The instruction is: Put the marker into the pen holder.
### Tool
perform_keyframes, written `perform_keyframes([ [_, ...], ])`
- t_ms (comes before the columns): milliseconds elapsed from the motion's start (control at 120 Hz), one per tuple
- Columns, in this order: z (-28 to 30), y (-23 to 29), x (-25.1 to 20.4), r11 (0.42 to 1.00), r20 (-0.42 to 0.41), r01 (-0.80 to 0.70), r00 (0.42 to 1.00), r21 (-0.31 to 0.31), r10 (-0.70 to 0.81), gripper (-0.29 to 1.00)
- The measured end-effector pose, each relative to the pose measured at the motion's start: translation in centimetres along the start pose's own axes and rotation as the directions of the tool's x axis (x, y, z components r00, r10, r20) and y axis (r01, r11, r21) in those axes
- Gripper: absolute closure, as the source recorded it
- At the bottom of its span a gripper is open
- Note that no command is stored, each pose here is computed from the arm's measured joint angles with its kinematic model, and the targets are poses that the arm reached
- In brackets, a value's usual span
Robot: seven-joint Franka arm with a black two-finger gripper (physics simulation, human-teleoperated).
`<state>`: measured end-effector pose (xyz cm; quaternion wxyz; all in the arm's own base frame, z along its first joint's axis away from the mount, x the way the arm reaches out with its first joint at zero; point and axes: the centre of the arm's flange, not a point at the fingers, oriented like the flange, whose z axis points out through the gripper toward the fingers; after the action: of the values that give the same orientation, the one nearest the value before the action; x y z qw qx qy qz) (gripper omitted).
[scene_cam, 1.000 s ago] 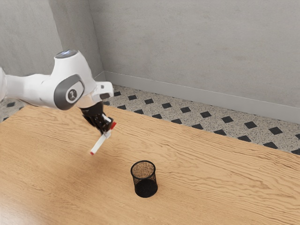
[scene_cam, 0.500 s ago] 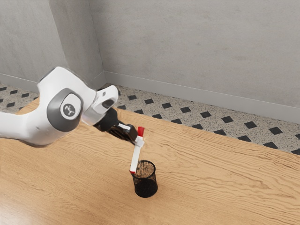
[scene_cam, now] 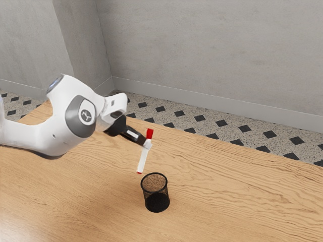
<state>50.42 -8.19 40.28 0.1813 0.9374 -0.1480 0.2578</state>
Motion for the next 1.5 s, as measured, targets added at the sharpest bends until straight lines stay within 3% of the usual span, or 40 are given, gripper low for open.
perform_keyframes([
  [325,2.4,1.9,1.0,0.984,0.003,-0.173,0.985,0.031,0.173,0.78],
  [600,2.2,7.5,1.3,0.948,-0.052,-0.318,0.947,0.008,0.318,0.78],
  [1500,4.7,5.4,-1.8,0.93,0.012,-0.365,0.931,0.036,0.365,0.78],
])
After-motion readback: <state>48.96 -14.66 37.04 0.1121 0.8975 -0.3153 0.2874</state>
